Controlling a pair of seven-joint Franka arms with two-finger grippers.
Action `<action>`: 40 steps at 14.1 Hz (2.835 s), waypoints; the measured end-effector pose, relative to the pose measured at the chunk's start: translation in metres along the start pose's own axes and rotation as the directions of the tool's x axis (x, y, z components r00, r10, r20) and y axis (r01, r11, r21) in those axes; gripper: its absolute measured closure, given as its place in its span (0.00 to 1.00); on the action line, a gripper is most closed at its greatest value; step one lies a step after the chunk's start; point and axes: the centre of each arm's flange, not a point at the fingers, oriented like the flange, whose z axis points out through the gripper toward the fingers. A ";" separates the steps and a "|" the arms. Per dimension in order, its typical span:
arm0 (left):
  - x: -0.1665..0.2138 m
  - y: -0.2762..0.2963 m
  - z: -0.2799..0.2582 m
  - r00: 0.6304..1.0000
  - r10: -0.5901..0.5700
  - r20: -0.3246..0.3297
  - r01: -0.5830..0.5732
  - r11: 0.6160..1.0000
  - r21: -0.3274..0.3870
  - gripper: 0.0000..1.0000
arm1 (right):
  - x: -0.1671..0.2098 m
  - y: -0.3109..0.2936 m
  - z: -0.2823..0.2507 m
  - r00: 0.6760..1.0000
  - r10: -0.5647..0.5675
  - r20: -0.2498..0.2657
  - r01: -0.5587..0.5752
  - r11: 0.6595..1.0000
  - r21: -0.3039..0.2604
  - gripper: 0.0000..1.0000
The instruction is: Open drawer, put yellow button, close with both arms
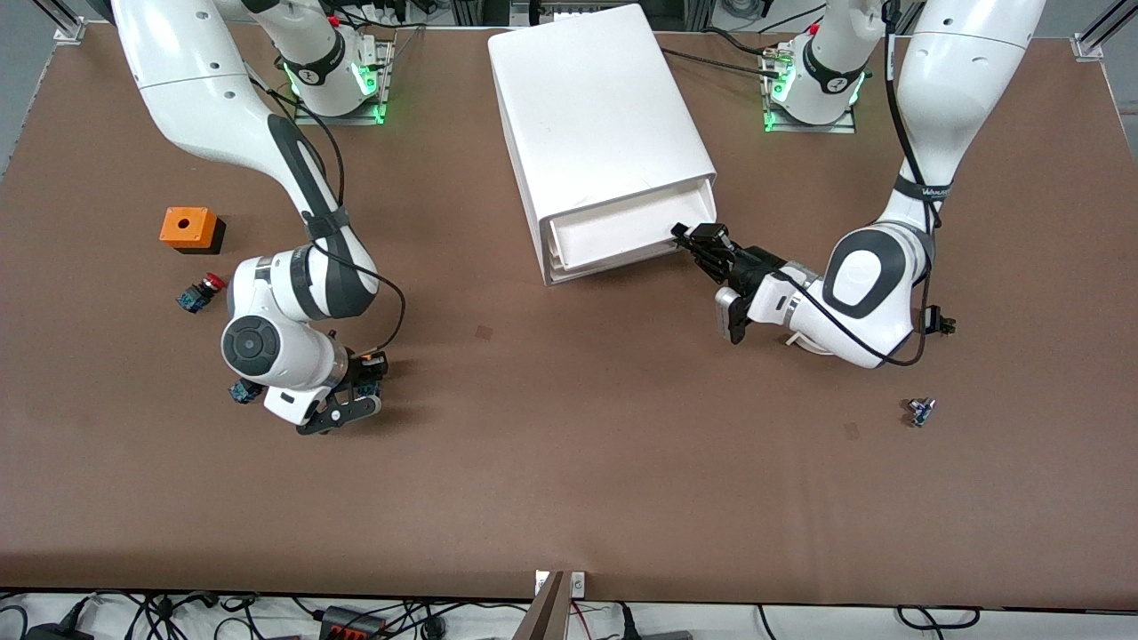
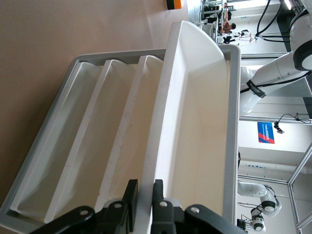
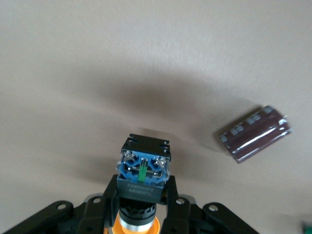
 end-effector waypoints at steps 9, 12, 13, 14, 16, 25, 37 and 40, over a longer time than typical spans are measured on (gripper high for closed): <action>0.014 -0.014 -0.041 0.998 0.020 -0.065 -0.017 0.999 0.048 0.84 | 0.008 0.012 -0.078 1.000 0.009 -0.011 -0.009 1.000 -0.001 0.60; 0.020 -0.017 -0.049 0.997 0.027 -0.078 -0.023 0.998 0.059 0.84 | 0.005 0.012 -0.086 1.000 0.009 0.001 -0.009 1.000 0.001 0.60; 0.022 -0.017 -0.053 0.996 0.031 -0.085 -0.025 0.998 0.065 0.84 | 0.005 0.012 -0.086 1.000 0.010 0.001 -0.010 1.000 0.001 0.60; 0.024 -0.017 -0.057 0.995 0.036 -0.093 -0.030 0.997 0.072 0.84 | 0.005 0.013 -0.086 1.000 0.011 0.000 -0.011 1.000 0.001 0.60; 0.026 -0.018 -0.065 0.994 0.032 -0.108 -0.023 0.996 0.087 0.81 | 0.009 0.014 -0.099 1.000 0.010 -0.028 -0.010 1.000 -0.003 0.60; 0.015 0.012 -0.136 0.992 -0.006 -0.129 0.043 0.959 0.279 0.06 | 0.024 -0.101 -0.223 0.977 -0.123 -0.176 0.128 0.992 0.020 0.60; 0.003 0.147 -0.232 0.920 -0.246 -0.306 0.386 0.424 0.819 0.00 | -0.029 -0.373 -0.238 0.974 0.067 -0.216 -0.040 0.991 0.128 0.60; 0.004 0.165 -0.243 0.910 -0.224 -0.348 0.410 0.371 0.833 0.00 | -0.030 -0.391 -0.226 0.973 0.075 -0.220 -0.043 0.988 0.146 0.60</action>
